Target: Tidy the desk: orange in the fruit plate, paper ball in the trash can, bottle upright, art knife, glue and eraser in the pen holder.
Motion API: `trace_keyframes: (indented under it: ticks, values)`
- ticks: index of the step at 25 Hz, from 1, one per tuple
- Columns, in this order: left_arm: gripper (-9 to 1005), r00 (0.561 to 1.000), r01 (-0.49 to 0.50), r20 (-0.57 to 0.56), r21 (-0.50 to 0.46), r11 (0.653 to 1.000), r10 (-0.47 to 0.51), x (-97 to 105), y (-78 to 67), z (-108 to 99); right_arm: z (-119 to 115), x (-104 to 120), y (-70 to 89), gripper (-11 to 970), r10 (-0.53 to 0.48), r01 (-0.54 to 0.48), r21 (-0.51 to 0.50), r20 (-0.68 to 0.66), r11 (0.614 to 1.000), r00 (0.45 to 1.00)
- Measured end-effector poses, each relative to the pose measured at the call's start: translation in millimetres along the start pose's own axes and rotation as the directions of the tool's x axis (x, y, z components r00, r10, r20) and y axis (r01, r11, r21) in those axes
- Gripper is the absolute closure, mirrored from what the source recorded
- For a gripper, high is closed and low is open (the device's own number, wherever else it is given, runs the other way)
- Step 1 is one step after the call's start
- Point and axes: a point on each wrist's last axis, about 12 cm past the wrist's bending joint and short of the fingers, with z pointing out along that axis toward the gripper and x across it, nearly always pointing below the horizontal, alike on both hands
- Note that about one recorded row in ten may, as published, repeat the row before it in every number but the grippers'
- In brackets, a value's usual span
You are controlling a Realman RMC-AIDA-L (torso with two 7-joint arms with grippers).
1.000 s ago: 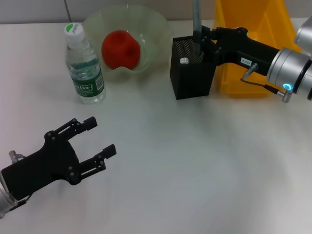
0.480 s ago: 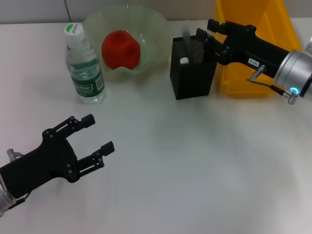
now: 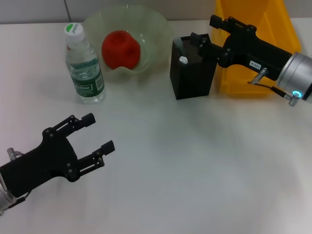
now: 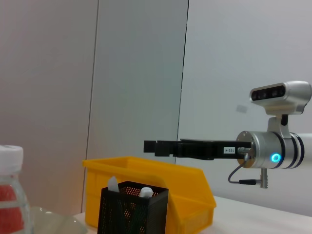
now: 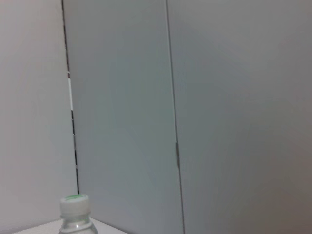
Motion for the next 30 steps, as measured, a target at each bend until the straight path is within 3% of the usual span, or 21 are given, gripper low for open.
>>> trace_keyframes:
  ticks: [5,10,13,14,17,23,30]
  values:
    - [212,1.000,0.001,0.002,0.002,1.000,-0.001,0.0,-0.5,0.5,-2.2,-0.7,1.6,250,0.002,-0.002,-0.013,0.013,1.000,1.000]
    - [212,1.000,0.007,0.006,0.012,1.000,-0.007,0.0,-1.9,4.3,-16.0,0.1,3.7,221,0.093,-0.092,-0.035,0.038,0.995,0.995]
    - [212,1.000,0.011,0.014,0.033,0.999,-0.012,-1.7,-2.2,10.8,-39.5,-1.5,8.2,221,0.148,-0.141,-0.104,0.071,0.985,0.986]
    - [212,1.000,0.018,0.017,0.046,0.999,-0.018,-3.4,-1.2,14.7,-59.1,-2.6,13.2,221,0.170,-0.154,-0.174,0.080,0.973,0.982]
    - [211,0.999,0.030,0.019,0.075,0.997,-0.032,-6.8,0.8,21.9,-77.9,-2.5,17.8,222,0.179,-0.159,-0.245,0.062,0.956,0.982]
    - [211,0.997,0.080,-0.027,0.180,0.980,-0.077,-14.2,5.2,35.9,-108.9,10.0,32.4,223,0.143,-0.163,-0.388,-0.081,0.907,0.986]
    - [211,0.994,0.088,-0.083,0.228,0.970,-0.071,-15.7,7.8,38.2,-110.6,26.8,45.3,224,0.070,-0.154,-0.452,-0.198,0.879,0.978]
